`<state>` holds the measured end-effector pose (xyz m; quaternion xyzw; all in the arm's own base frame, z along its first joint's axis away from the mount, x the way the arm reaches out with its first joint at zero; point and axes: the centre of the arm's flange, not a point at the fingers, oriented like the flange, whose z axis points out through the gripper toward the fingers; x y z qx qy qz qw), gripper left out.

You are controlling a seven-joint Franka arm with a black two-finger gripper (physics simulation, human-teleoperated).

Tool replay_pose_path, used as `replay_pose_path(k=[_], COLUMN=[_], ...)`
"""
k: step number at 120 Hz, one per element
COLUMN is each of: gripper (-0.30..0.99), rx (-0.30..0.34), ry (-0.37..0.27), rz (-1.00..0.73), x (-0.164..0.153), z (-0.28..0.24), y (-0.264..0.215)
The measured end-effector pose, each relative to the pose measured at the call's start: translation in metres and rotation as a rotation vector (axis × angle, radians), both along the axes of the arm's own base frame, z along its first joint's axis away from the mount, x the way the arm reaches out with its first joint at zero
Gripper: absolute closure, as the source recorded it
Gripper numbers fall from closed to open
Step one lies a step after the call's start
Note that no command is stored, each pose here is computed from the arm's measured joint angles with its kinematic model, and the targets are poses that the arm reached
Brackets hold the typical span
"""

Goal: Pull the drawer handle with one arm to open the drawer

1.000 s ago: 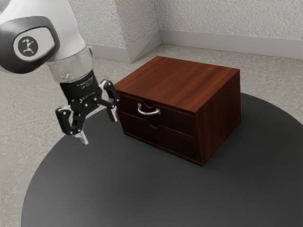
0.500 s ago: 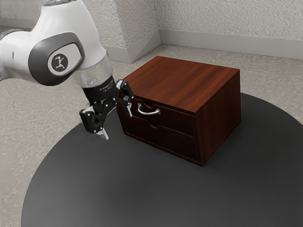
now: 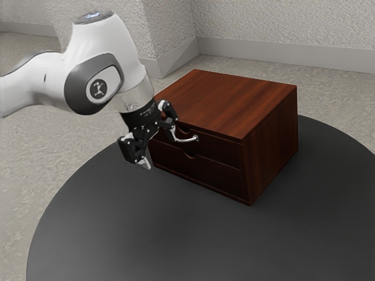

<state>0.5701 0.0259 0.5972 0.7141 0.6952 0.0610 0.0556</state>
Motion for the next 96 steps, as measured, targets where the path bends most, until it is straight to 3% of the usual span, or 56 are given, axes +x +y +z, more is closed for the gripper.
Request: replay_pose_path(k=[96], gripper=[0.00], rx=[0.016], ry=[-0.048], rz=[-0.039], x=[0.031], z=[-0.016], y=[0.016])
